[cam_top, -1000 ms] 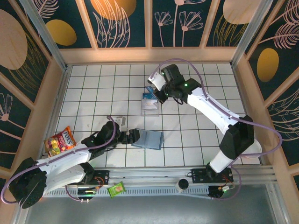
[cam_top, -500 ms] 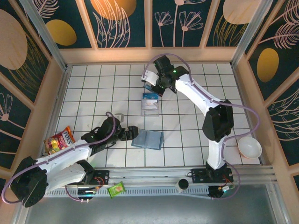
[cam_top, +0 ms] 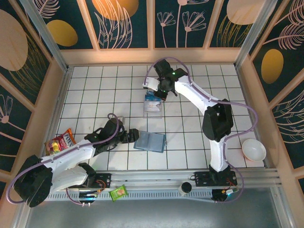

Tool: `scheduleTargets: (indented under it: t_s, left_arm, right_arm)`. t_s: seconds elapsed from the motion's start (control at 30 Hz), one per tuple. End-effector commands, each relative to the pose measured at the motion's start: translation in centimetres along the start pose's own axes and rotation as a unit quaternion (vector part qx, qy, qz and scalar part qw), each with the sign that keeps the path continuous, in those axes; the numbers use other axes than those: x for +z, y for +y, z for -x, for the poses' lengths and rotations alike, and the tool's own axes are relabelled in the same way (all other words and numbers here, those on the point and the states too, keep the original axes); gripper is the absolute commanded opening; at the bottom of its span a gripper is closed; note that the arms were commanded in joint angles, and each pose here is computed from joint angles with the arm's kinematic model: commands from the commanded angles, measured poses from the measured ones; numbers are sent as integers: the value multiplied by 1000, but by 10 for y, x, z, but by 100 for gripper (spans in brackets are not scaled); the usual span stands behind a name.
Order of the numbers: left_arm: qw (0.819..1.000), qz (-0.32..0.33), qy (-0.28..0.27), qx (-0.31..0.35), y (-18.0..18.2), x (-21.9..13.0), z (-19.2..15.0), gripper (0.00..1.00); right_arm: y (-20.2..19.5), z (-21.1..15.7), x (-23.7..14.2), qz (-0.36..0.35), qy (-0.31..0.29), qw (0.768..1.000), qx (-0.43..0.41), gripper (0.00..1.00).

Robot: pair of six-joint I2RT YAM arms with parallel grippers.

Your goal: Take the credit cards out of the card holder

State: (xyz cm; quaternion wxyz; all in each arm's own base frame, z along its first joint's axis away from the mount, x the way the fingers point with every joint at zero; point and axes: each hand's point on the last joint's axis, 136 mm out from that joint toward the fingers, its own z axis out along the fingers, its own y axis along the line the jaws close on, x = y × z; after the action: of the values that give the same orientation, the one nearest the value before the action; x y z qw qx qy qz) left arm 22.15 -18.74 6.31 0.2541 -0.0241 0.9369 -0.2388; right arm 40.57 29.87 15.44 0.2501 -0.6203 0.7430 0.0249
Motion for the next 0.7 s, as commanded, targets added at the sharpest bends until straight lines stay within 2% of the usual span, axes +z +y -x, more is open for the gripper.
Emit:
scheduleTargets:
  t_s: [0.0, 0.57, 0.63, 0.67]
  left_arm:
    - [1000, -3, 4, 6, -4, -1, 4, 99]
    - [1000, -8, 10, 1, -2, 3, 0, 99]
    - [1000, -11, 12, 0, -3, 3, -1, 99]
    - [1000, -11, 12, -1, -3, 3, -2, 99]
  right_arm:
    - [-7, -1, 10, -18, 12, 999, -31, 0]
    - [15, -5, 27, -2, 20, 999, -49, 0]
    - [9, 2, 26, -18, 6, 999, -41, 16]
    - [6, 7, 25, -23, -2, 999, -37, 19]
